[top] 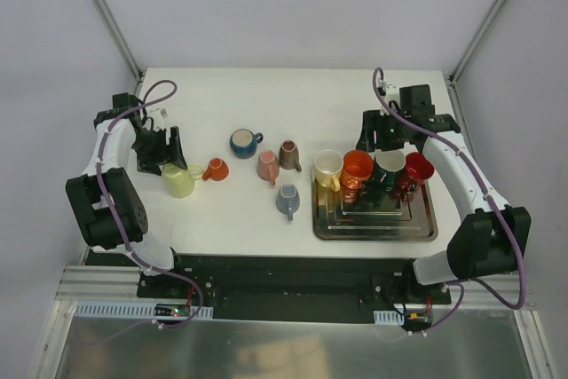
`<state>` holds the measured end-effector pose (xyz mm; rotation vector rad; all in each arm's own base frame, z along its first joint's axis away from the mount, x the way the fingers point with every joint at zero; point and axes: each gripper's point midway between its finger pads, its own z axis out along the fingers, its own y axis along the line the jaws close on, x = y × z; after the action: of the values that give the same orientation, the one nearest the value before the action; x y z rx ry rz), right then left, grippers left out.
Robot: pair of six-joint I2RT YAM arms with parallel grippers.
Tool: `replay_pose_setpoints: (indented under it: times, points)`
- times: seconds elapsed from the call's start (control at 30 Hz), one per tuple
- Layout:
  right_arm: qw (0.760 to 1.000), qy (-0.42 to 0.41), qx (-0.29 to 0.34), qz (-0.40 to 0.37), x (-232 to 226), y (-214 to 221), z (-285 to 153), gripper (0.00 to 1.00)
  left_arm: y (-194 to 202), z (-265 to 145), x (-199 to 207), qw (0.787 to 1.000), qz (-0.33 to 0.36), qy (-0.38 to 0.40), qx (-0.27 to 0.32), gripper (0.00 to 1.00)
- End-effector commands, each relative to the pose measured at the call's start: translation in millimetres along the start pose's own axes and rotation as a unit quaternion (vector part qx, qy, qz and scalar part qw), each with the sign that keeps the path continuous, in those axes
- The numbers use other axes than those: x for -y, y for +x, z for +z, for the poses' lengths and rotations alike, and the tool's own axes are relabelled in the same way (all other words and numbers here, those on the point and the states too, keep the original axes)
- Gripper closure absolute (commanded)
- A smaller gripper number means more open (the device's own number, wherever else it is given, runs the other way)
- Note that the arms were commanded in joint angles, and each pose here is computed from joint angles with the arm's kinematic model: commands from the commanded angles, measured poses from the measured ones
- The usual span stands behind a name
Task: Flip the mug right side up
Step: Move the cup to the corner of the board.
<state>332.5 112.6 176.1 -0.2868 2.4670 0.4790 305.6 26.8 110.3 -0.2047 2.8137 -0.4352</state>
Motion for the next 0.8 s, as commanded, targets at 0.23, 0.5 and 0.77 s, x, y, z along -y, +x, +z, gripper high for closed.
replay_pose_setpoints:
  times: [0.23,0.5,0.77]
  points:
    - [0.982,-0.095,-0.013,-0.162,-72,-3,12,0.36,76,-10,19,0.996,0.031,0.046,-0.062,0.33]
    - [0.935,-0.260,0.043,-0.239,-173,-2,25,0.34,84,-5,76,0.982,0.113,0.144,-0.050,0.32]
    - [0.868,-0.326,-0.003,-0.374,-245,30,56,0.33,88,-4,81,0.984,0.134,0.112,-0.042,0.21]
